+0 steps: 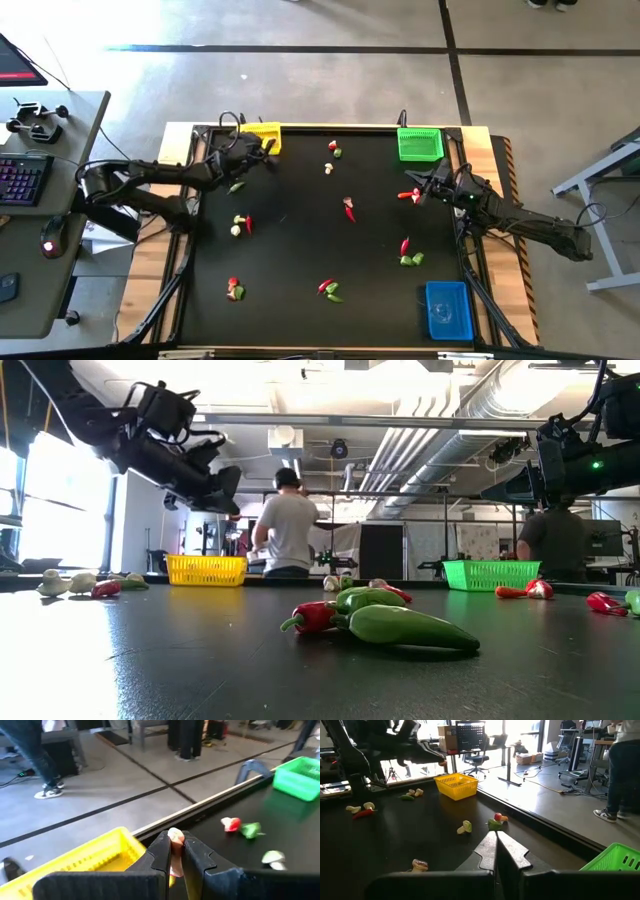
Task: Sort produce into baskets
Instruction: Put the brown mushroom into the yellow bin
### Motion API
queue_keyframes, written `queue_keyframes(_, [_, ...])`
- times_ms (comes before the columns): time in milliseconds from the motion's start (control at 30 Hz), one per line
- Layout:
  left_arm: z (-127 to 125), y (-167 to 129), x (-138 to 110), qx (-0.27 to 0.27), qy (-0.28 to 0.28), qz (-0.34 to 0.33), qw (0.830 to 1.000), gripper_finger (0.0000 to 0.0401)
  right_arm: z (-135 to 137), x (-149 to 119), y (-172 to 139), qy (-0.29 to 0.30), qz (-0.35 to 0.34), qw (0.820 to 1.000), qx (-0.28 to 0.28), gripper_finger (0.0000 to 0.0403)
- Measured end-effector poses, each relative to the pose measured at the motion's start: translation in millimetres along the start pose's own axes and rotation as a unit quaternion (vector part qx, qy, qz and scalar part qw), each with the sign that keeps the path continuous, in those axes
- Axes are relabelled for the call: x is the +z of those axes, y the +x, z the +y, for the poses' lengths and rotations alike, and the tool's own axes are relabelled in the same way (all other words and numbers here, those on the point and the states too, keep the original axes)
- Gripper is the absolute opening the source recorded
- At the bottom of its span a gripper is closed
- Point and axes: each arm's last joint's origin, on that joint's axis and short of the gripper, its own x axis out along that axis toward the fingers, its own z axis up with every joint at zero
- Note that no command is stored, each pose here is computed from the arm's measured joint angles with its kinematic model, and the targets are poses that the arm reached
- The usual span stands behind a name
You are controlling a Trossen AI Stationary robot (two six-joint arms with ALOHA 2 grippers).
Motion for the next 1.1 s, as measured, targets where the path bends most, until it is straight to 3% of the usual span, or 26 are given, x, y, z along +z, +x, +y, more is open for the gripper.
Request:
queue_keyframes(133, [12, 8, -5, 0.028, -0.004, 0.019, 0.999, 0.0016, 0, 0, 0, 0.000, 0.000, 1.000, 0.000, 0.0000])
queue_keyframes(367, [31, 27, -8, 0.013, -0.048, 0.111, 0.993, 0.0016, 0, 0, 0, 0.000, 0.000, 1.000, 0.000, 0.0000])
queue_keyframes(733, [48, 63, 17, 0.043, -0.018, 0.182, 0.982, 0.0016, 0, 0, 0, 0.000, 0.000, 1.000, 0.000, 0.0000])
queue_keyframes(1100, [52, 87, -13, 0.039, -0.001, 0.252, 0.967, 0.0016, 0, 0, 0, 0.000, 0.000, 1.000, 0.000, 0.0000])
